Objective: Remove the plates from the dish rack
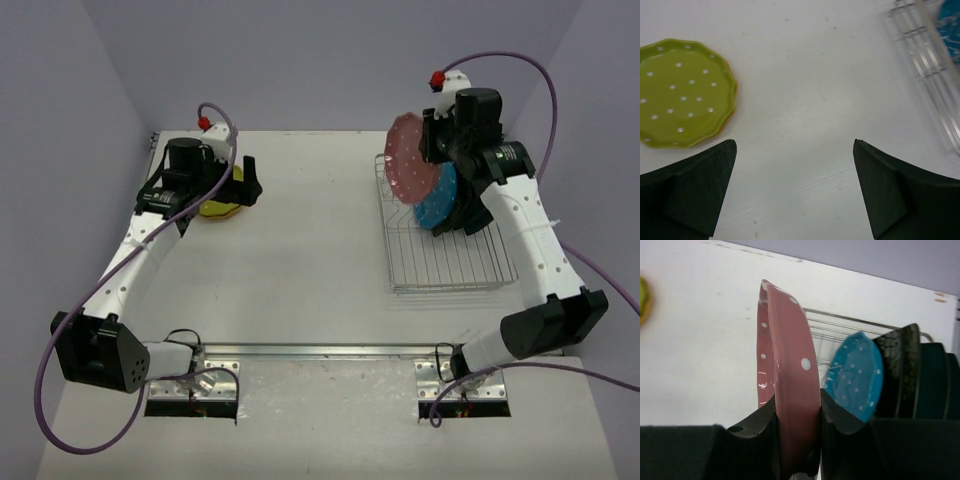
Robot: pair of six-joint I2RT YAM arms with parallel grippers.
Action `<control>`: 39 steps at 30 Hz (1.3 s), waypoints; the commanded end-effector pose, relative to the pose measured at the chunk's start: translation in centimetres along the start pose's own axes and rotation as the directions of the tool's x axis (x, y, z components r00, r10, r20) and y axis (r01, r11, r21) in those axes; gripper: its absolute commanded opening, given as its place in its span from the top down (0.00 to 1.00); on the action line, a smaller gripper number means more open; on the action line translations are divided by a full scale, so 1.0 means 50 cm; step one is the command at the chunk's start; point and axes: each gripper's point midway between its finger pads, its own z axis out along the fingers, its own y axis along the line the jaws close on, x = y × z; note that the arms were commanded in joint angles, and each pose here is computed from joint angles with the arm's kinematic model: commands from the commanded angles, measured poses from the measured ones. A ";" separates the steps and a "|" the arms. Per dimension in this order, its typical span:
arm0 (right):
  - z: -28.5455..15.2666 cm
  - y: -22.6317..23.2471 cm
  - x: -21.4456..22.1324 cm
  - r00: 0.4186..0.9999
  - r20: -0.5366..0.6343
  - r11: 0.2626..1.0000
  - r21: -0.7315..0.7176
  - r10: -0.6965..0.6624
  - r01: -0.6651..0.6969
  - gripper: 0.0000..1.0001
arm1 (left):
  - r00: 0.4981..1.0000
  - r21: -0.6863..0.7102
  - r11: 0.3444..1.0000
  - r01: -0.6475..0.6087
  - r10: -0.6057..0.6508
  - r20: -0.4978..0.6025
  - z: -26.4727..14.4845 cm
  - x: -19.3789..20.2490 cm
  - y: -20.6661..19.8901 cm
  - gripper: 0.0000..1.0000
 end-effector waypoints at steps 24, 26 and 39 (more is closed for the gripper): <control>-0.178 0.418 0.013 0.948 -0.214 0.307 -0.909 0.235 -0.281 1.00 | 0.950 0.761 0.571 0.309 -0.226 -0.217 -0.060 0.014 -0.279 0.21; -0.174 0.425 0.014 0.948 -0.220 0.301 -0.910 0.229 -0.284 1.00 | 0.949 0.773 0.552 0.312 -0.218 -0.227 -0.064 0.015 -0.283 0.24; -0.139 0.439 -0.002 0.941 -0.245 0.287 -0.907 0.234 -0.307 1.00 | 0.922 0.834 0.394 0.387 -0.157 -0.354 -0.104 0.067 -0.315 0.56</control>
